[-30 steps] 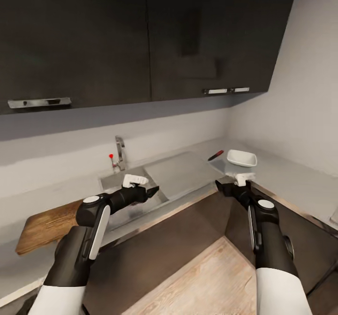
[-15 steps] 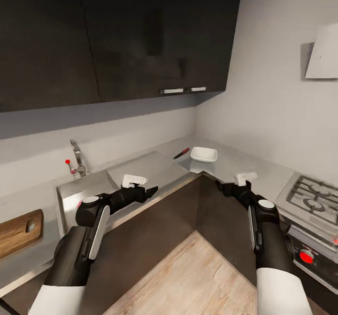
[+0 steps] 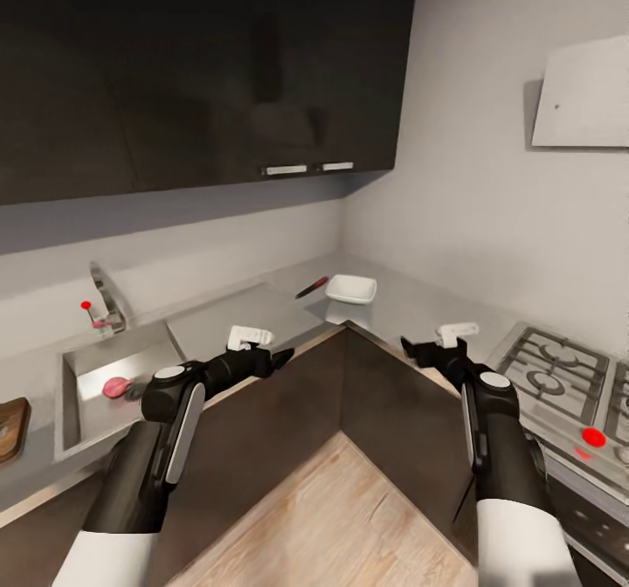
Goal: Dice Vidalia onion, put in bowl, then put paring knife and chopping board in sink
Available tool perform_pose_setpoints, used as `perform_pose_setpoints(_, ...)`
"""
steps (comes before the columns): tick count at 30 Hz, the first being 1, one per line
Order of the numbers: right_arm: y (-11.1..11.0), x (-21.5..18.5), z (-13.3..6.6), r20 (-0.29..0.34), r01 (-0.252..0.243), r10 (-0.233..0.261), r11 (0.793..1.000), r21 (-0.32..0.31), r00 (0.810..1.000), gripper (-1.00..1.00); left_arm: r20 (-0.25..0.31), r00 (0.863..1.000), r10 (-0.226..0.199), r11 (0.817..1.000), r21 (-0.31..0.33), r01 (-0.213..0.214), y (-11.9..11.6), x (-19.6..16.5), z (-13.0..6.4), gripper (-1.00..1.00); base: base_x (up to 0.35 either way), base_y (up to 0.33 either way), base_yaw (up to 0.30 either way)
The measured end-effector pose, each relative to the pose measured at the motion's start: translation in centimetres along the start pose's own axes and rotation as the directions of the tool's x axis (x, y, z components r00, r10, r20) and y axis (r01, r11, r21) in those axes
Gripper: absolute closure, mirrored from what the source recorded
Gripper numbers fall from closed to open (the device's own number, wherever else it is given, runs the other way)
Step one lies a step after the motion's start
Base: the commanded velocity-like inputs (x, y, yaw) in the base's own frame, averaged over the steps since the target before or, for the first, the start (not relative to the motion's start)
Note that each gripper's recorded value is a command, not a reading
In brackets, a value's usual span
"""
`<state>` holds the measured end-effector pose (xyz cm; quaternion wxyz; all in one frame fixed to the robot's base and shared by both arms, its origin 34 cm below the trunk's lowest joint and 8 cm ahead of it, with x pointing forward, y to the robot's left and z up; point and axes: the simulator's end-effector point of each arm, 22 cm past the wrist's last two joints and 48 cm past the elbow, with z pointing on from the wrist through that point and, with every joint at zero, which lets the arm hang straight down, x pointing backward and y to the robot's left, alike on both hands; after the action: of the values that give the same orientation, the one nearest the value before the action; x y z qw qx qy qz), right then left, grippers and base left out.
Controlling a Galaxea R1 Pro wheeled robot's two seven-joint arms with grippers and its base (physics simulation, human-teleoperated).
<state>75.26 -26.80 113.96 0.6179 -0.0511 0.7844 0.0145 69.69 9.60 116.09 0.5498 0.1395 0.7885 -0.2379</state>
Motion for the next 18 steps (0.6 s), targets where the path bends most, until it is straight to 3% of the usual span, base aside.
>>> perform_pose_setpoints(2,-0.1,0.8,0.0,-0.032,-0.015,0.015,1.0,0.003,0.999,-1.0,-0.001,1.0,0.0,1.0,-0.001,0.0,0.0,0.0,0.0,-1.0,0.177,-0.274,0.0)
perform_pose_setpoints(3,-0.2,2.0,0.0,-0.077,-0.035,0.035,0.999,0.005,0.996,-1.0,-0.003,1.0,-0.001,1.0,-0.002,0.001,0.1,0.1,0.0,-1.0,0.185,-0.272,0.0)
perform_pose_setpoints(5,-0.4,4.8,0.0,-0.191,-0.08,0.082,0.997,0.015,0.978,-1.0,-0.014,1.0,-0.013,1.0,-0.009,0.012,0.5,0.7,0.2,-1.0,0.187,-0.275,0.0)
perform_pose_setpoints(8,-1.2,6.5,-0.1,-0.253,-0.093,0.098,0.995,0.029,0.963,-1.0,-0.029,0.999,-0.034,0.999,-0.027,0.033,1.6,1.4,0.3,-1.0,0.19,-0.284,0.0)
perform_pose_setpoints(18,0.2,6.1,0.1,-0.258,-0.065,0.061,0.998,-0.008,0.964,-1.0,-0.01,0.998,-0.054,0.997,-0.054,0.054,3.0,0.9,-0.4,-1.0,0.225,-0.233,0.0)
